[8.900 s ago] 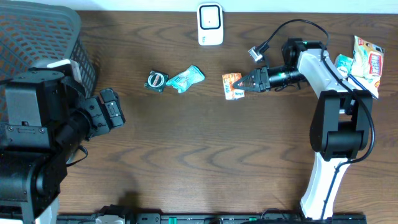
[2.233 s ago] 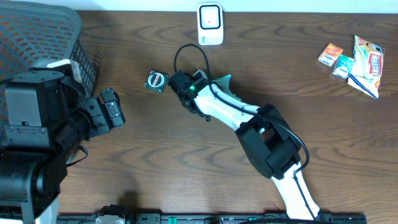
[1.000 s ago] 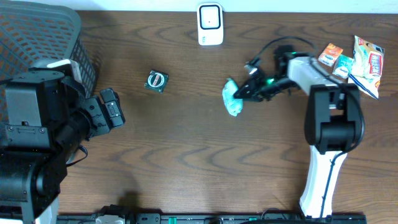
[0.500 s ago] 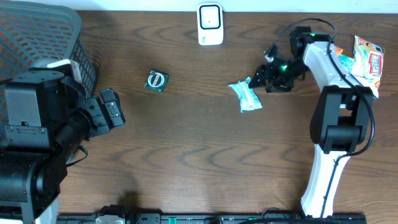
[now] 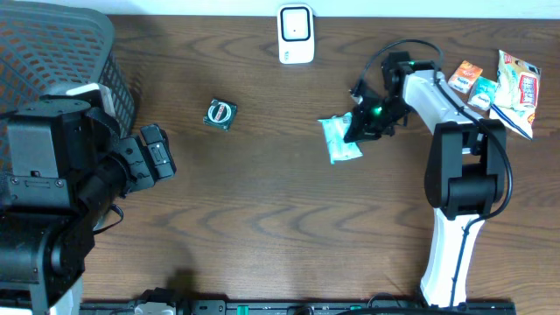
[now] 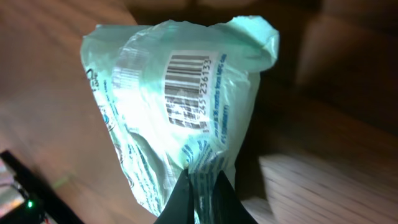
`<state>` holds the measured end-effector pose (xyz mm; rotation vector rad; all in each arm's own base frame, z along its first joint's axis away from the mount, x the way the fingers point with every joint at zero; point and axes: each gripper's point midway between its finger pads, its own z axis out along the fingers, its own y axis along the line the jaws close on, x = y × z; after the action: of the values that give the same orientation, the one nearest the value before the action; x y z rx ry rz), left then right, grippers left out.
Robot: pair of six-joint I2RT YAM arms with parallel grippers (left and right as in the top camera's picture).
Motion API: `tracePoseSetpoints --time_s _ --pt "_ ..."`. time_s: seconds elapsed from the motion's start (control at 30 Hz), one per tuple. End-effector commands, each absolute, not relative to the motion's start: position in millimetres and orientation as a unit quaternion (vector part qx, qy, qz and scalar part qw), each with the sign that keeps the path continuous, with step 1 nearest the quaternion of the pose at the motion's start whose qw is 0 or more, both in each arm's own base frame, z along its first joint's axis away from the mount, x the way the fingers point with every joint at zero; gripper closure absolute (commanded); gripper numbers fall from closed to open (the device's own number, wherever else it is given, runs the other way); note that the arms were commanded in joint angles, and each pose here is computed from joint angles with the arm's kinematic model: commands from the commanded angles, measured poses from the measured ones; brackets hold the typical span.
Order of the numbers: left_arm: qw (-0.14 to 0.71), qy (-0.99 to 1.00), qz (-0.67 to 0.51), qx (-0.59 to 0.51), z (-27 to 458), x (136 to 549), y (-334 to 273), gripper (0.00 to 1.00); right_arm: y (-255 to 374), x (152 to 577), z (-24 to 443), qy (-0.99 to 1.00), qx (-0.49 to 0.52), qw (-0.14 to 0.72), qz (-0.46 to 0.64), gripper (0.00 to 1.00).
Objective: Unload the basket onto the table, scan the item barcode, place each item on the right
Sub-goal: 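Regrasp the green wipes pack with right gripper and lift it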
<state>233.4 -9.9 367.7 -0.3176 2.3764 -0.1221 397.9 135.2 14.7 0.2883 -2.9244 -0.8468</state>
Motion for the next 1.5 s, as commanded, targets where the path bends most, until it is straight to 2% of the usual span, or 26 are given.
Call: tracePoseSetpoints --time_s 0.0,0.23,0.33,0.43,0.53,0.67,0.83,1.03,1.13,1.23,1.33,1.47 --pt "0.365 0.921 -0.045 -0.124 370 232 -8 0.02 167 405 50 -0.929 0.168 -0.006 -0.330 0.99" --pt "0.365 0.921 -0.045 -0.124 370 232 -8 0.02 192 410 121 -0.880 0.336 -0.127 -0.310 0.99" --pt "0.365 0.921 -0.045 -0.124 370 232 -8 0.02 194 412 135 -0.875 0.380 -0.159 -0.255 0.99" --pt "0.365 0.921 -0.045 -0.124 370 232 -8 0.02 184 422 135 -0.908 0.330 -0.160 -0.205 0.96" --pt "0.365 0.921 -0.045 -0.124 370 232 -8 0.02 188 412 129 -0.932 0.251 -0.119 -0.231 0.99" --pt "0.365 0.921 -0.045 -0.124 370 232 -8 0.02 207 391 121 -0.926 0.242 -0.075 -0.279 0.99" --pt "0.365 0.921 -0.045 -0.124 370 232 -8 0.02 227 373 94 -0.925 0.256 -0.050 -0.277 0.99" --pt "0.365 0.921 -0.045 -0.124 370 232 -8 0.02 214 368 41 -0.974 0.144 -0.033 -0.170 0.99" --pt "0.365 0.921 -0.045 -0.124 370 232 -8 0.02 209 364 24 -0.981 0.114 -0.031 -0.155 0.99" --pt "0.365 0.921 -0.045 -0.124 370 232 -8 0.02 200 360 14 -0.985 0.092 -0.023 -0.143 0.99" --pt "0.365 0.921 -0.045 -0.124 370 232 -8 0.02 173 364 8 -0.995 0.053 -0.025 -0.084 0.99" --pt "0.365 0.921 -0.045 -0.124 370 232 -8 0.02 146 376 14 -0.998 0.024 -0.036 -0.047 0.99"
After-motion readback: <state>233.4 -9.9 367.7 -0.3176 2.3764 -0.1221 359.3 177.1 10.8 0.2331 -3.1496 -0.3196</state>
